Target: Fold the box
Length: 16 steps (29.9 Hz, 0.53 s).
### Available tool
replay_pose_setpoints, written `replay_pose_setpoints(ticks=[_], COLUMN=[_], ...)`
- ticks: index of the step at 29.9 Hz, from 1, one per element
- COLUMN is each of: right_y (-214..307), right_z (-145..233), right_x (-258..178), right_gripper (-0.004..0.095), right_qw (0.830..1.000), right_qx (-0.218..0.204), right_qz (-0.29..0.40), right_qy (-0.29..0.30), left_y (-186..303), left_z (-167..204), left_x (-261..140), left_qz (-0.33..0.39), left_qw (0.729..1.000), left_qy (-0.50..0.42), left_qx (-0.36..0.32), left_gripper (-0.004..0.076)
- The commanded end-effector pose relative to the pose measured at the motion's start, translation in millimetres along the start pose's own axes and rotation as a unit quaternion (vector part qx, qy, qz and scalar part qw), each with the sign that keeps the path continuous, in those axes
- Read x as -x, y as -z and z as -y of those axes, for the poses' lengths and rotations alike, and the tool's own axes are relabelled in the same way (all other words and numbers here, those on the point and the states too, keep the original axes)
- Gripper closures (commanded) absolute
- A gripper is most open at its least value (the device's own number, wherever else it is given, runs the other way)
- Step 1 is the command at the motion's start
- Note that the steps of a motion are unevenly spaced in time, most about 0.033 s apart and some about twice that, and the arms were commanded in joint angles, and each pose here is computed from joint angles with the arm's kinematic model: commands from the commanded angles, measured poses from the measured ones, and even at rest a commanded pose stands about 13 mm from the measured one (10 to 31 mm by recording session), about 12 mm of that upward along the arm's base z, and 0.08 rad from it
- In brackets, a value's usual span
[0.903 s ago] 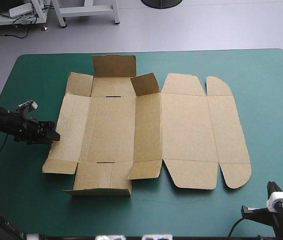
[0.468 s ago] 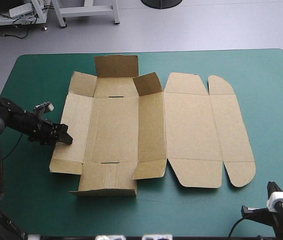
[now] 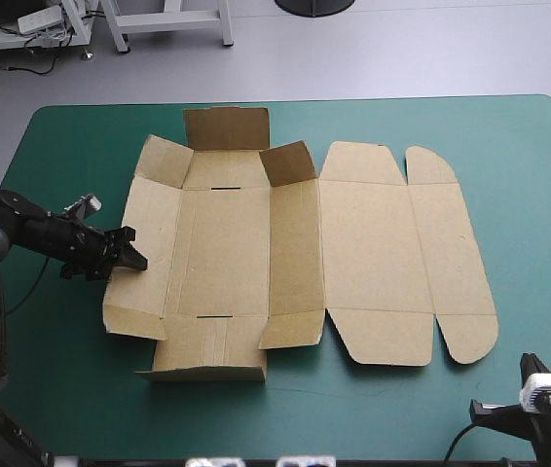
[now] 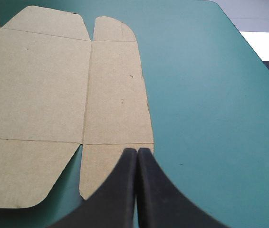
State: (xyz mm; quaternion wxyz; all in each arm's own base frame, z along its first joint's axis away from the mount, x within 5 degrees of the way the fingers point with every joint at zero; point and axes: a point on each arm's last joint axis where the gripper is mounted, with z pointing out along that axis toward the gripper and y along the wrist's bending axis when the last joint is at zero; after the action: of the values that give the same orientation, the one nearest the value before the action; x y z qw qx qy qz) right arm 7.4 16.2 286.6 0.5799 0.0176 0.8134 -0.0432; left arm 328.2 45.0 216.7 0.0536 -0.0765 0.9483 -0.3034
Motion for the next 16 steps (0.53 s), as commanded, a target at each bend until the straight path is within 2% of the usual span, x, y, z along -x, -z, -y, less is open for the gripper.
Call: replay_pose_setpoints(ticks=[1, 5, 7, 10, 12, 16], right_y=[1.3, 1.3, 1.3, 1.3, 1.3, 1.3], right_z=[1.6, 1.6, 1.6, 1.6, 1.6, 1.6], right_x=[12.4, 12.4, 12.4, 12.4, 12.4, 12.4], right_gripper=[0.0928, 0.0928, 0.0928, 0.0928, 0.0928, 0.0928], right_qw=[0.999, 0.999, 0.999, 0.999, 0.999, 0.999], right_qx=[-0.006, -0.006, -0.006, -0.006, -0.006, -0.006], right_qz=[0.034, 0.034, 0.034, 0.034, 0.034, 0.034], right_qy=[-0.001, -0.001, -0.001, -0.001, -0.001, -0.001], left_y=[12.9, 0.4, -10.3, -15.2, -13.3, -8.5], left_z=[19.8, 18.6, 20.1, 22.4, 24.8, 28.6], left_x=[-6.6, -15.7, -21.8, -21.1, -19.0, -16.5], left_qz=[-0.01, -0.035, -0.049, -0.042, -0.037, -0.029], left_qw=[0.999, 0.998, 0.998, 0.998, 0.998, 0.998], left_qy=[0.003, 0.012, 0.014, 0.006, -0.007, -0.024], left_qx=[-0.041, -0.044, -0.045, -0.036, -0.042, -0.045], left_gripper=[0.0392, 0.0418, 0.0468, 0.0598, 0.0733, 0.0729])
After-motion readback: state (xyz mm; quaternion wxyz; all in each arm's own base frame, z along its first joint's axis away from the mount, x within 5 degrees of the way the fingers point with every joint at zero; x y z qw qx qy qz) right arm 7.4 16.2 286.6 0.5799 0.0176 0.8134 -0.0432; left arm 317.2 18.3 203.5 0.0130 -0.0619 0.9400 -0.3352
